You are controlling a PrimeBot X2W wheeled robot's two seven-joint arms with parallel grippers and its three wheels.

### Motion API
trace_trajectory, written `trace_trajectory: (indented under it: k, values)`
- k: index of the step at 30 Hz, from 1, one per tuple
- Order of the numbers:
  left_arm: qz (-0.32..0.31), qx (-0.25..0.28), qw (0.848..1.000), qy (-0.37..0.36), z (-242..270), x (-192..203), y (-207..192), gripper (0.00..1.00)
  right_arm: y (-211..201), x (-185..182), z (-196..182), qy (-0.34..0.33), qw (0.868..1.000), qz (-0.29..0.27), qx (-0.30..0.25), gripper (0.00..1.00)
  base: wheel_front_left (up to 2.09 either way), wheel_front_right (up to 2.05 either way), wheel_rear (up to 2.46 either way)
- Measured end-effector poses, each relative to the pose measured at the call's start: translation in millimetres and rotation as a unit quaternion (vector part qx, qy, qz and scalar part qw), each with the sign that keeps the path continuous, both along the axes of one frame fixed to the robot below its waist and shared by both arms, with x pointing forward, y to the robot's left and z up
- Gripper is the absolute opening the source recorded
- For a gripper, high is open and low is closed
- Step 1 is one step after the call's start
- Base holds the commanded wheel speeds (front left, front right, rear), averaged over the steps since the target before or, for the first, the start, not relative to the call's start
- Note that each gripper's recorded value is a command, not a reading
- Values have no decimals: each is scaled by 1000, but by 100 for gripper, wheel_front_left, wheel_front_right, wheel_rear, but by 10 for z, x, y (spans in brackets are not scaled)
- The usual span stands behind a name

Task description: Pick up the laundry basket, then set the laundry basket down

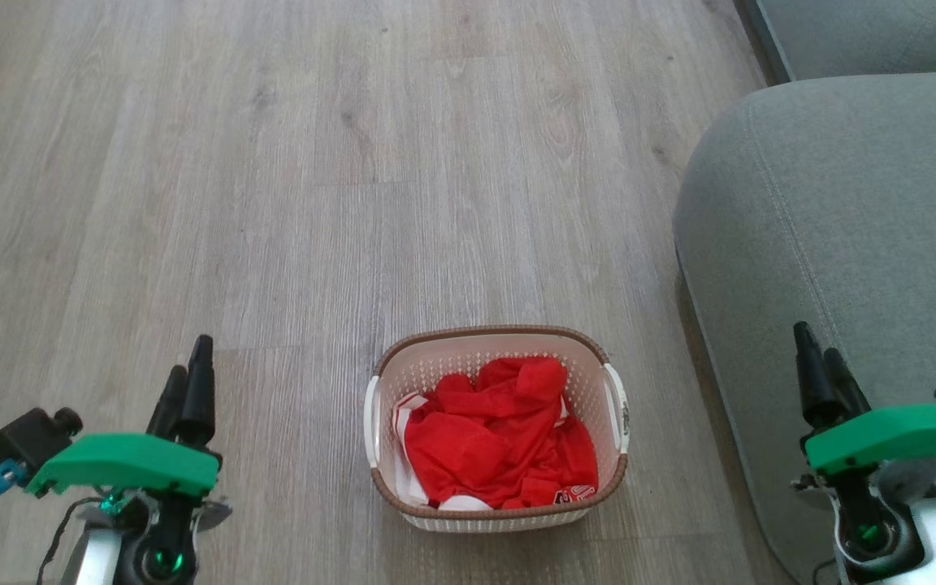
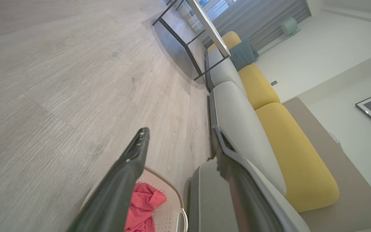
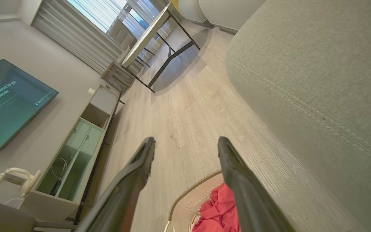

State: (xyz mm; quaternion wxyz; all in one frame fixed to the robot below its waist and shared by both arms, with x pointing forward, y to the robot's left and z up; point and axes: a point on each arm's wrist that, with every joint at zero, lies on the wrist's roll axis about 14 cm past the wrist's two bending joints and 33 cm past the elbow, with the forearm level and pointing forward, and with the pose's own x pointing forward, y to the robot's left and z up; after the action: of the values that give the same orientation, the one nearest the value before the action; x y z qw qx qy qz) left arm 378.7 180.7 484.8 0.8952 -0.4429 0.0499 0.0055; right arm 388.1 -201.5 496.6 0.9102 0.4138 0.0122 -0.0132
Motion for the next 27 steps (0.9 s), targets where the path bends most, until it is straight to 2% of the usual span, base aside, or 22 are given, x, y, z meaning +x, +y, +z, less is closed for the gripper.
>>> trace_trajectory:
  k: [12, 27]
  values:
    - [-11, 73, 997, -7, 2, 11, -56, 100, 68, 29, 29, -8, 997, 11, -71, 100, 0, 0, 0]
    - [-38, 167, 985, -20, 41, 41, -169, 100, 139, 19, -9, -11, 988, 27, -151, 100, 0, 0, 0]
